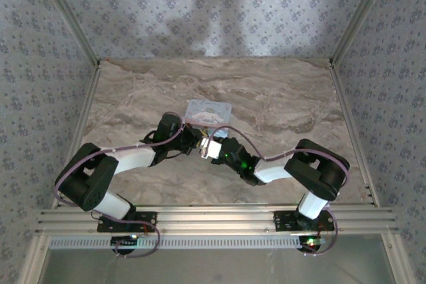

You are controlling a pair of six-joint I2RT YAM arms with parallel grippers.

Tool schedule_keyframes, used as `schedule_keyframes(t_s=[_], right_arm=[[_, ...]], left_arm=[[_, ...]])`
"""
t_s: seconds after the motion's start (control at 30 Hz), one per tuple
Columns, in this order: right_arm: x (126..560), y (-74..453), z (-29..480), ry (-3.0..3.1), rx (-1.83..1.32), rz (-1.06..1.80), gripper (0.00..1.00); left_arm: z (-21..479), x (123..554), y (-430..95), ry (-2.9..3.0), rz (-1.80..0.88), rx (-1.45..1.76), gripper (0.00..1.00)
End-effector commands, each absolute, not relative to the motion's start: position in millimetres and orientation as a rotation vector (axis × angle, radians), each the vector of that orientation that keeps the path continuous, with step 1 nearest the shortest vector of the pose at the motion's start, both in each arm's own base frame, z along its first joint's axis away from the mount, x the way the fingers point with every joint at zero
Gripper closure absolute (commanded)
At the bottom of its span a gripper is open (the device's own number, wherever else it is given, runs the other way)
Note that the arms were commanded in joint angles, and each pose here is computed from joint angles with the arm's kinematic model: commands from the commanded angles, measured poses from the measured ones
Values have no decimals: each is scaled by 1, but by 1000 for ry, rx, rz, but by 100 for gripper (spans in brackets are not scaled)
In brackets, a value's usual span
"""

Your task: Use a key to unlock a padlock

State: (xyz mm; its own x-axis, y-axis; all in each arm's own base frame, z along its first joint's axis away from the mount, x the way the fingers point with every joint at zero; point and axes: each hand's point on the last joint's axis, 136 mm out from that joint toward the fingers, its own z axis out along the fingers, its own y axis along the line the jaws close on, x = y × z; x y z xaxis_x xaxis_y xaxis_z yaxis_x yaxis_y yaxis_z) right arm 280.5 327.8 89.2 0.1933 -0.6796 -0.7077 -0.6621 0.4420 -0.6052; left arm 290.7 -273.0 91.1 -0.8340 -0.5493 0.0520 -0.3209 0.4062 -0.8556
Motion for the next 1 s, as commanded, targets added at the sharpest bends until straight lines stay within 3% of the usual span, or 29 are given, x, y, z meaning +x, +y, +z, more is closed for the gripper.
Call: schedule_keyframes(t_s=[0.0,0.43,0.97], right_arm=[[289,333,101,1482,-1181,-27,88],[293,329,105,1530,-1081,6,100],[296,327,108,1726,-692,316,100]], left_arm=[[105,293,-284,2407,-1453,-728,100],[104,292,-286,2410,-1457,-725,100],[95,289,-288,2424,-1445,-732,100]])
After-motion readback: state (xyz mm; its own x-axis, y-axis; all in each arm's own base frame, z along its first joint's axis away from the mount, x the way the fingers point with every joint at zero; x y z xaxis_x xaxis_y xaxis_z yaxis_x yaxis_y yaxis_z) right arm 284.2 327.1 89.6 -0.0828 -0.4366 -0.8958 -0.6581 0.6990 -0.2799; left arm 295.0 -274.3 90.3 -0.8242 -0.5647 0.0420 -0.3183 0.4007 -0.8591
